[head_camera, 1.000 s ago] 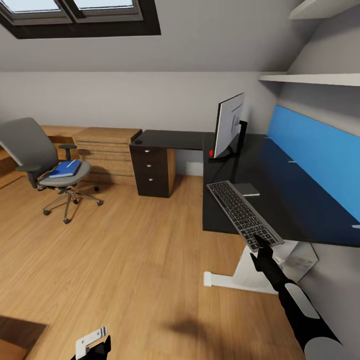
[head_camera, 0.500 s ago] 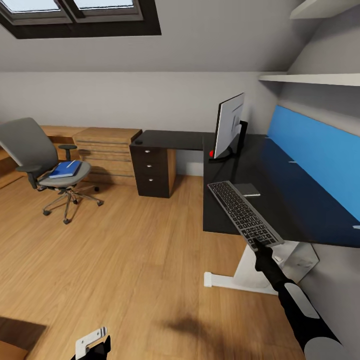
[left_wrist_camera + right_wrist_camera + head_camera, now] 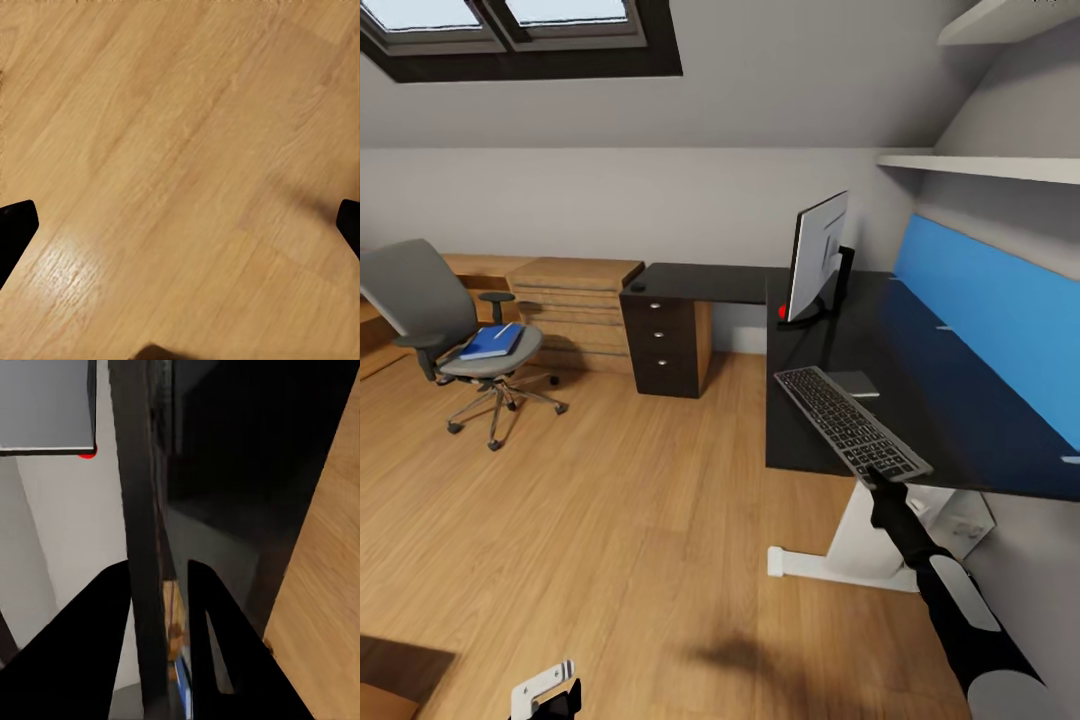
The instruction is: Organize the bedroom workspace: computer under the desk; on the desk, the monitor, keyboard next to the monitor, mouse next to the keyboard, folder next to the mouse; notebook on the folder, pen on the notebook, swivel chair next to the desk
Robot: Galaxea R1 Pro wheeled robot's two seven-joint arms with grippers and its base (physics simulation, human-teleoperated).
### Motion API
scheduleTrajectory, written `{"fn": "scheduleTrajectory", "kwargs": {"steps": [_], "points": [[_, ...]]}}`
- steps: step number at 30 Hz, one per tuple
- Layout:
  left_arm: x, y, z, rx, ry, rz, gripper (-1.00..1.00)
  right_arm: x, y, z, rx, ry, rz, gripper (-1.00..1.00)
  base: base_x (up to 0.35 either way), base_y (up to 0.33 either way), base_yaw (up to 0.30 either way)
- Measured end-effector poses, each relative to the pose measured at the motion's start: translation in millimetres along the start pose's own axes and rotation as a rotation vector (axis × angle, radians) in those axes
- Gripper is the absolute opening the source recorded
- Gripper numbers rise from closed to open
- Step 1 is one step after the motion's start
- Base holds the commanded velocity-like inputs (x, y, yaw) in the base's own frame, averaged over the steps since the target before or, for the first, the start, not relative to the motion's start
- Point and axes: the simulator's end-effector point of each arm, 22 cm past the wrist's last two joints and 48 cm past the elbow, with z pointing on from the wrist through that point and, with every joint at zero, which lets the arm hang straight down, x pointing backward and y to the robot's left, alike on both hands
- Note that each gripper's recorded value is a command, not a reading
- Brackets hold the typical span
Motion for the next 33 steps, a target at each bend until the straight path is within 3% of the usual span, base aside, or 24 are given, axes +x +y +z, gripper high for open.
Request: {"fn": "scheduleTrajectory", "kwargs": {"steps": [6,11,14,27,33], "points": [[-6.3,-0.3,-8.1,0.0,0.0,0.0,1.0,7.1,41.9,2.5,-0.067,0.017,-0.021,-1.0,0.0,0.0,0.0],[-11.4,-0.5,-14.7,0.0,0.001,0.0,1.0,39.2,87.6,4.1,-0.16,0.091,-0.068,-1.0,0.0,0.0,0.0],[-11.4,-0.5,-14.7,0.0,0.001,-0.001,1.0,50.7,97.5,3.3,-0.198,0.116,-0.078,-1.0,0.0,0.0,0.0],[-11.0,-0.6,-14.6,0.001,0.001,-0.001,1.0,148.6,92.8,-1.2,-0.203,0.313,-0.143,-1.0,0.0,0.0,0.0],[-11.0,-0.8,-14.7,0.002,0.001,-0.002,1.0,182.9,100.8,-5.2,-0.218,0.345,-0.16,-1.0,0.0,0.18,0.0]]}}
